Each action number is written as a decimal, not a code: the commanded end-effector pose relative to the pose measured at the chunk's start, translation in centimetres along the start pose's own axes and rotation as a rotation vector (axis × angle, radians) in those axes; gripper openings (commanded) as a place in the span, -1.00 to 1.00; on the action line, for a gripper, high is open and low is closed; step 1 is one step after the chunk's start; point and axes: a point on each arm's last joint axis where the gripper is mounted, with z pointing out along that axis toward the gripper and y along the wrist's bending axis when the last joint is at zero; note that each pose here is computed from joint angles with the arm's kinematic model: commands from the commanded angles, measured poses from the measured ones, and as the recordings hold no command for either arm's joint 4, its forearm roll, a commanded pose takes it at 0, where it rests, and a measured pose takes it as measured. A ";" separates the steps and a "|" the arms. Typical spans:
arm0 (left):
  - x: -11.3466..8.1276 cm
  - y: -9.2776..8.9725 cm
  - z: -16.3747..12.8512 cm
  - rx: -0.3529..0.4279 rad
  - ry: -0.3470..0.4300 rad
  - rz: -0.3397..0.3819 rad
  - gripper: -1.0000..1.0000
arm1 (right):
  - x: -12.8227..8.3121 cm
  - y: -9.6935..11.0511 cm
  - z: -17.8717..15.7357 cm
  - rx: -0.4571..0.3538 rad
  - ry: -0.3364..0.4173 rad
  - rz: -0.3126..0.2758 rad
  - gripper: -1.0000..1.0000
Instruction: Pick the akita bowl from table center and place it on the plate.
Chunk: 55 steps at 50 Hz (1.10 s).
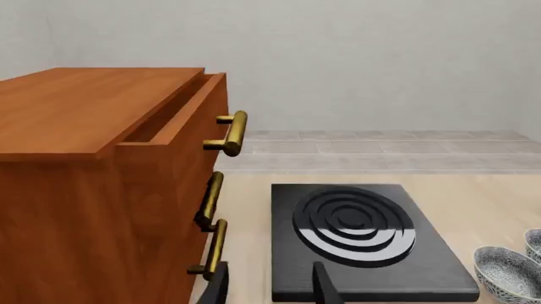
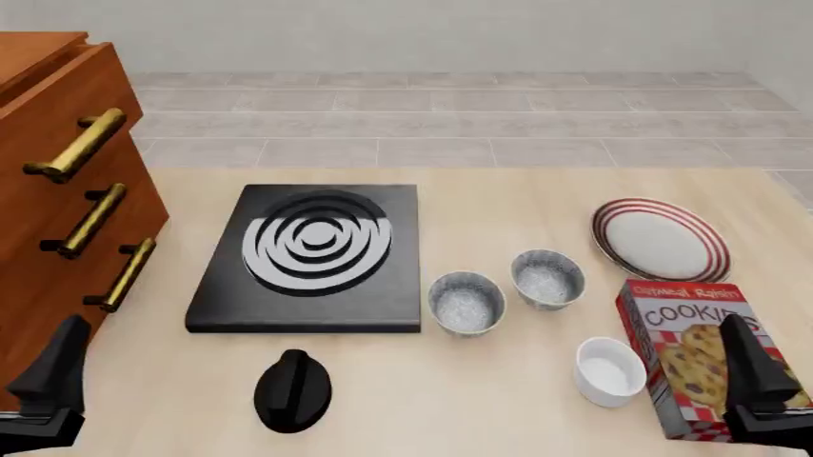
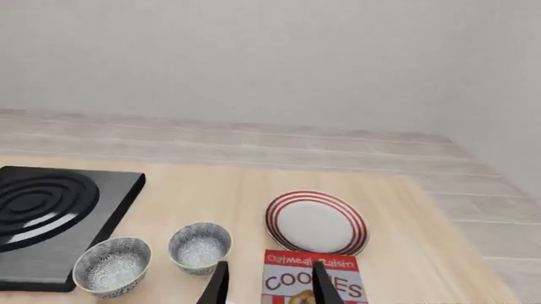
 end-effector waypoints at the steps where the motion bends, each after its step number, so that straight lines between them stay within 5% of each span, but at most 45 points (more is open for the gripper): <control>1: 0.0 0.0 0.1 0.000 0.001 0.000 1.00 | -0.1 0.1 -0.2 -0.015 -0.012 0.074 1.00; 16: 0.0 0.0 0.1 0.000 0.001 0.000 1.00 | -0.9 0.0 0.4 -0.010 0.005 0.070 1.00; 32: 0.0 0.0 0.1 0.000 0.001 0.000 1.00 | -4.7 -0.3 0.4 -0.006 0.006 0.028 1.00; 55: -0.1 0.0 0.0 0.000 0.001 0.000 1.00 | -8.2 2.4 6.3 -0.267 0.183 -0.101 1.00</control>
